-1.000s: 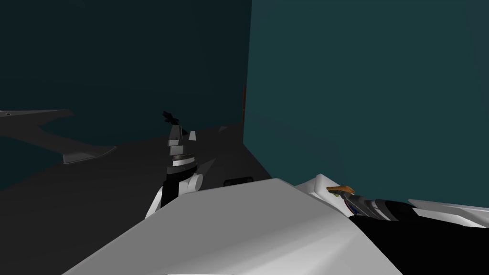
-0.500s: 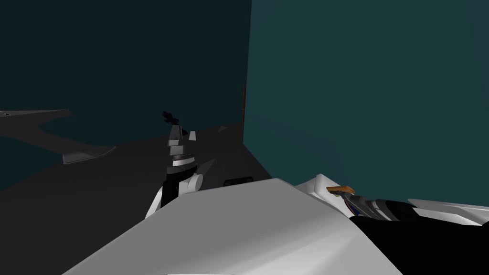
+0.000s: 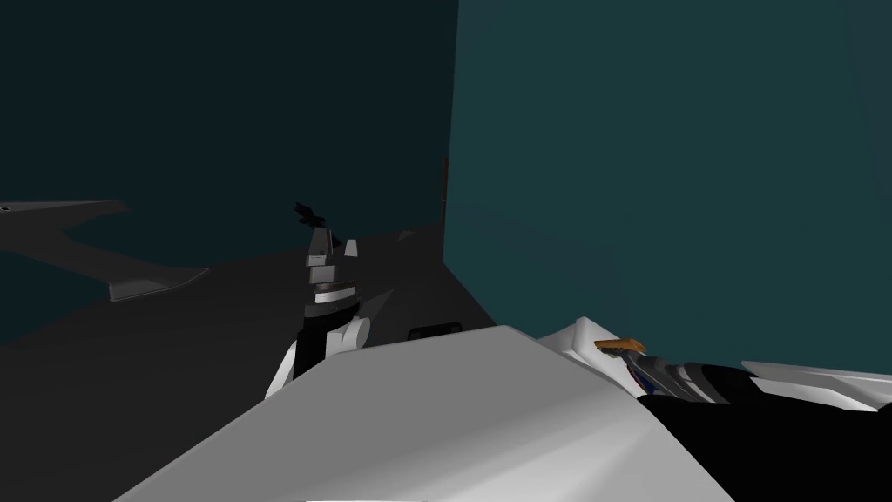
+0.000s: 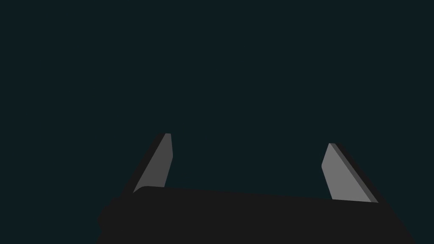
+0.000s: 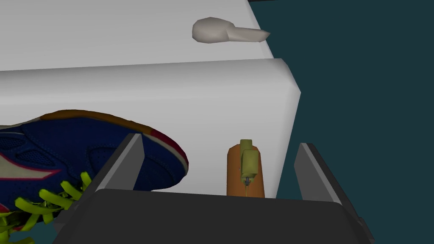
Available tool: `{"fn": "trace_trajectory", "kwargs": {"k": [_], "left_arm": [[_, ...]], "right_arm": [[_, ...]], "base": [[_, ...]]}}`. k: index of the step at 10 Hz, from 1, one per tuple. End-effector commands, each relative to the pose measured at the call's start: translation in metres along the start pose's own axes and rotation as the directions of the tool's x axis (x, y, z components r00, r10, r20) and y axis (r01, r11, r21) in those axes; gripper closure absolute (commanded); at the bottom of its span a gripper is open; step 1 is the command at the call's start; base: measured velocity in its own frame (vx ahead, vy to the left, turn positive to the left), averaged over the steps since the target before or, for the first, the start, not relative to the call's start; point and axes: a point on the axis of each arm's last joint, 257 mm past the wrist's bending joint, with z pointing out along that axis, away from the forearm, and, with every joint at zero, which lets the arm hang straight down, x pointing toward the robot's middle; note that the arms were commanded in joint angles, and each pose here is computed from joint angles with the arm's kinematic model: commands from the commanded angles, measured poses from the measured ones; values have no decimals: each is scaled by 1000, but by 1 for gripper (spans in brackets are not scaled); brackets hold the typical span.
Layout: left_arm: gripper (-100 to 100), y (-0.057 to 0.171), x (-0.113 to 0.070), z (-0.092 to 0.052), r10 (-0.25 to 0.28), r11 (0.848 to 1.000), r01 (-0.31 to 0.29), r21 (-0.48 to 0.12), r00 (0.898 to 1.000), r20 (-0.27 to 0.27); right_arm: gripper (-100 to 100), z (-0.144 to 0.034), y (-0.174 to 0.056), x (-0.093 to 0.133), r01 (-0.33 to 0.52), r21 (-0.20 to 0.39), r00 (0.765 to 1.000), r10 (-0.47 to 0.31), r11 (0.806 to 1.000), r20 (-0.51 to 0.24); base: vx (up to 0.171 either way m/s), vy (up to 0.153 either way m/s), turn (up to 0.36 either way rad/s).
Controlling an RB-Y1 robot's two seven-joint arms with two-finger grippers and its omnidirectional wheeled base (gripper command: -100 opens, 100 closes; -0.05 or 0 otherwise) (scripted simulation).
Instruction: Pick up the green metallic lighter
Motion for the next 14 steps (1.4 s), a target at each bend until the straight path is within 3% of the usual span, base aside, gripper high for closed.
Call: {"fn": "trace_trajectory", "kwargs": {"k": [1,14], "left_arm": [[0,0,0,0,0,1000,0,0,1000,0],[0,0,0,0,0,1000,0,0,1000,0]], "right_arm": [[-100,0,0,-1,16,4,1000,-16,1000,-2],[-100,0,4,-3,37,4,999,-37,999,-4]], "base": [[13,-14,-44],[4,-3,-11]]}}
